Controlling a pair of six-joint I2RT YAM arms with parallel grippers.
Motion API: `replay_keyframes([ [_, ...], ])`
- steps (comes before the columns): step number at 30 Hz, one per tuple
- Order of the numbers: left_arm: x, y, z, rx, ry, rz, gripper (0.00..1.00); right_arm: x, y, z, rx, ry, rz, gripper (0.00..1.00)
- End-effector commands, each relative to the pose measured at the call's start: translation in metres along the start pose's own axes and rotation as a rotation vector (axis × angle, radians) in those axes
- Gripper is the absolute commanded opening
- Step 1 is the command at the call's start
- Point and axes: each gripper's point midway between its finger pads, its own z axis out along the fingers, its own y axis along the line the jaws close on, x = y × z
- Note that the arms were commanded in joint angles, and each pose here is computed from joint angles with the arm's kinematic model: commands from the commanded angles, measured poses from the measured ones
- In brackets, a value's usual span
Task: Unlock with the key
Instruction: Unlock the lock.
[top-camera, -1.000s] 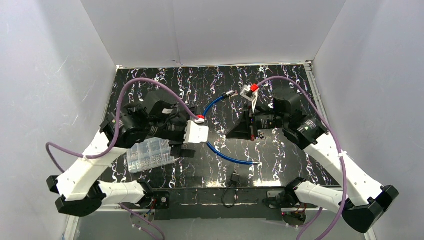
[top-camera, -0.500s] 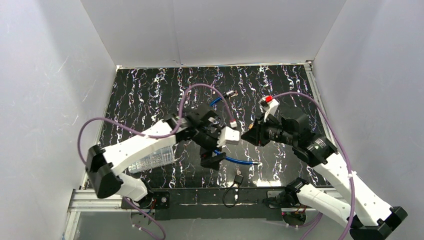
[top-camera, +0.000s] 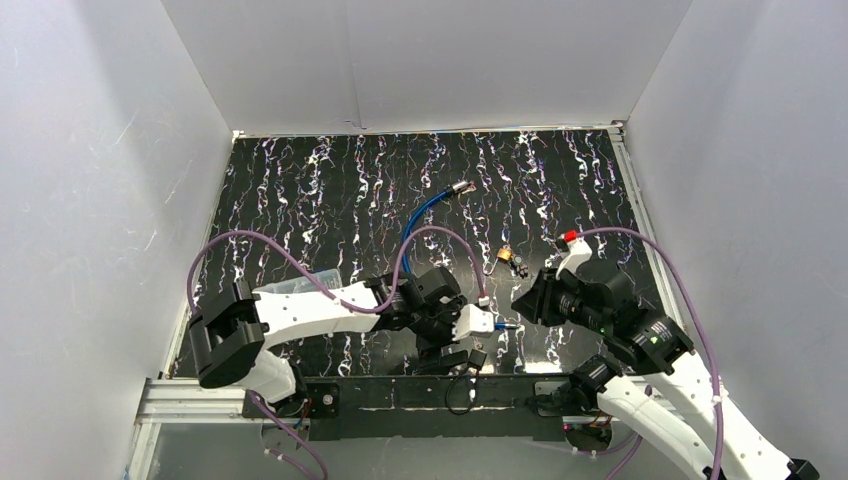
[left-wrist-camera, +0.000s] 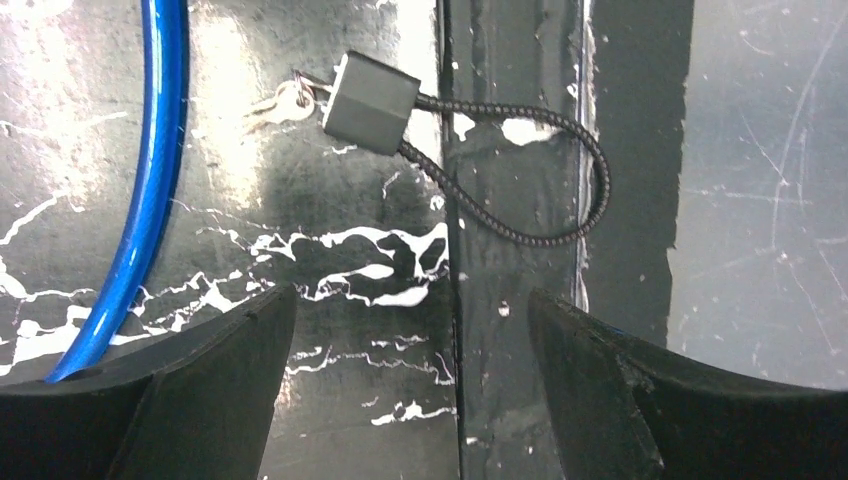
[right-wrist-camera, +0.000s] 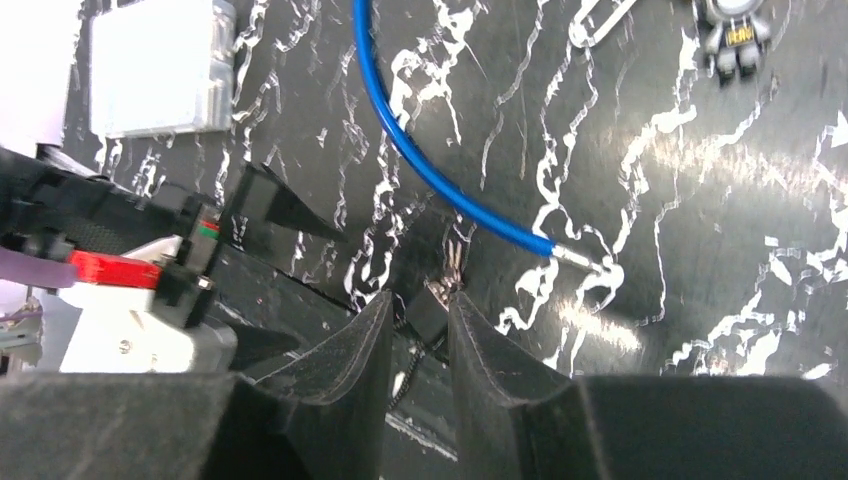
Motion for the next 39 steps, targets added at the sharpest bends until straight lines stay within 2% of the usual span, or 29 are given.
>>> replay_keyframes([
  [1,-0.023,0.006,0.012,-0.075,-0.074,-0.013,0.80,0.007,-0.015,-0.004,0.064,-0.029,0.092,0.34],
  [8,-0.022,0.001,0.037,-0.052,-0.030,-0.066,0.60,0.007,-0.022,-0.004,0.102,-0.054,0.138,0.34],
  [10,-0.017,-0.001,0.043,-0.062,-0.012,-0.055,0.58,0.003,-0.025,-0.008,0.112,-0.084,0.139,0.34],
  [18,-0.012,-0.005,0.056,-0.087,0.023,-0.024,0.58,-0.004,-0.020,-0.015,0.091,-0.124,0.139,0.34],
  [25,0.001,-0.005,0.043,-0.118,0.074,-0.047,0.59,-0.006,-0.020,-0.018,0.085,-0.132,0.119,0.34],
  [29,-0.003,-0.011,0.040,-0.096,0.070,-0.117,0.57,-0.007,-0.020,-0.021,0.087,-0.141,0.112,0.34],
  [39,-0.011,-0.008,0.061,-0.104,0.081,-0.236,0.55,-0.012,-0.019,-0.023,0.086,-0.155,0.105,0.34],
])
